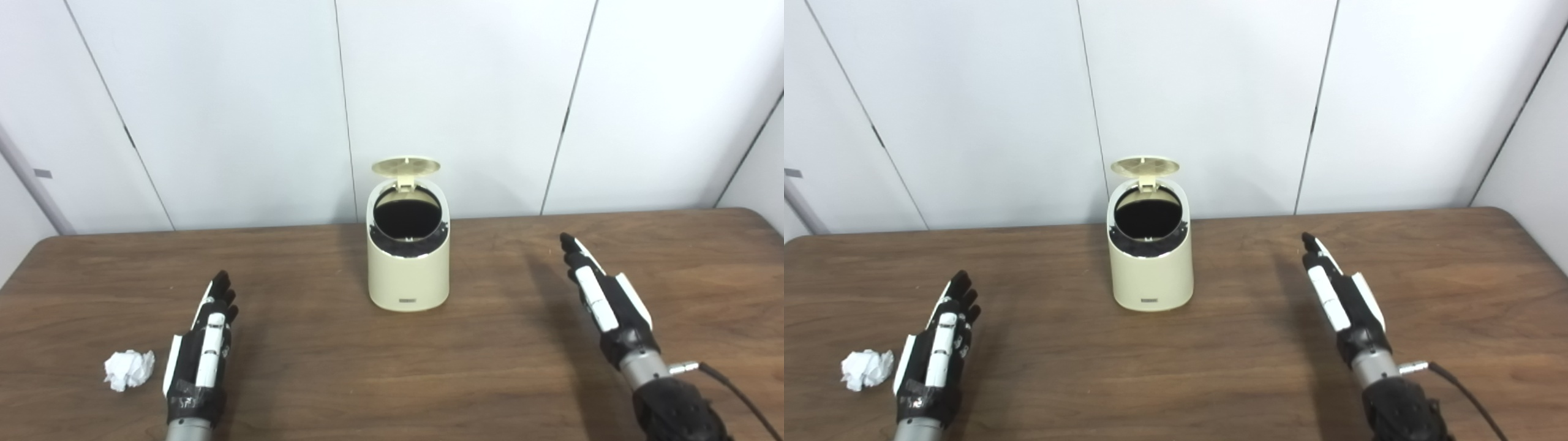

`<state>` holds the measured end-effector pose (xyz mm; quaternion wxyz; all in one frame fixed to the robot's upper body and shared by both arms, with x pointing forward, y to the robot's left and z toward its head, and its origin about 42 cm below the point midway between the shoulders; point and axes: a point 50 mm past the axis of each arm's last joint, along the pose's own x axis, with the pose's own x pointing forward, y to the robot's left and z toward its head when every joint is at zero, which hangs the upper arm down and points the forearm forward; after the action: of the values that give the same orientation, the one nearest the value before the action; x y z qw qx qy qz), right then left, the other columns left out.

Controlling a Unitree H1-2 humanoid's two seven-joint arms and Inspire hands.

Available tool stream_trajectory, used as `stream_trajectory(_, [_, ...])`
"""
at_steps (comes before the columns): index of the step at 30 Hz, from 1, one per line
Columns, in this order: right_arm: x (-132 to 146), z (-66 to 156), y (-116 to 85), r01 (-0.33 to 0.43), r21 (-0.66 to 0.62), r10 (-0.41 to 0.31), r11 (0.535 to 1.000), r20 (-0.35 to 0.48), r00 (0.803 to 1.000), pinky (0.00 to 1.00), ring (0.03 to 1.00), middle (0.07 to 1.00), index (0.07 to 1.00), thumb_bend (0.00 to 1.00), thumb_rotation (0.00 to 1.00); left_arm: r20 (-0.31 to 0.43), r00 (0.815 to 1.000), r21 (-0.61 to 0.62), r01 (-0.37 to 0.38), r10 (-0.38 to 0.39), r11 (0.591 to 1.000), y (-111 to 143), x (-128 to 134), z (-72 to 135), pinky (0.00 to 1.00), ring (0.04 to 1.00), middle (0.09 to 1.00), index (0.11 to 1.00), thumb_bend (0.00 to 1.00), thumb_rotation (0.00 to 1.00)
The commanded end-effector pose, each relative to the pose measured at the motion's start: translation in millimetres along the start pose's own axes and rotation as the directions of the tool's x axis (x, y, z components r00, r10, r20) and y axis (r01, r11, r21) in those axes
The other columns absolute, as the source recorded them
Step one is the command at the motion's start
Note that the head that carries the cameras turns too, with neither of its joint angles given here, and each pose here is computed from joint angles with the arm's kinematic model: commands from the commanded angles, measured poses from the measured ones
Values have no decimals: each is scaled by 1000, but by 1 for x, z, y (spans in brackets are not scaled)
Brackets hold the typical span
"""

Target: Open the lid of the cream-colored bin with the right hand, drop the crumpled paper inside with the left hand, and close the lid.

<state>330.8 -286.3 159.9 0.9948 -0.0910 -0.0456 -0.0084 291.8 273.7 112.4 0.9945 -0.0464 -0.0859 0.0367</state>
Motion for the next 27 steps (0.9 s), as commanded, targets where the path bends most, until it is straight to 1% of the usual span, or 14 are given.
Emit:
stream_trajectory(1, [4,14,-3,38,28,-41,999,99,994,1000,979,980,968,574,999,-74,997,-18,-16,15,1000,1,-20,-19,1000,1000,1000,983,401,824])
stream_trajectory(5, [-6,2,0,58,44,-63,997,104,993,1000,984,980,967,554,1000,-69,998,-20,-14,12,1000,2,-20,-19,1000,1000,1000,982,406,822])
stream_trajectory(9, [-12,-5,3,68,60,-74,996,109,991,1000,992,985,969,566,1000,-69,998,-18,-13,12,1000,3,-20,-18,1000,1000,999,988,409,817])
stream_trajectory(16, [-23,-10,10,77,131,-93,988,115,989,1000,977,982,961,565,995,-63,998,-14,-21,20,1000,5,-20,-16,1000,1000,992,974,433,805])
stream_trajectory(21, [-25,-11,13,89,145,-104,985,104,989,1000,962,974,952,574,993,-61,998,-14,-19,18,1000,5,-20,-15,1000,1000,993,975,419,813])
stream_trajectory(27, [-27,-13,13,85,150,-101,985,101,990,1000,970,974,952,554,1000,-65,998,-23,-19,17,1000,4,-20,-14,1000,1000,991,970,431,805])
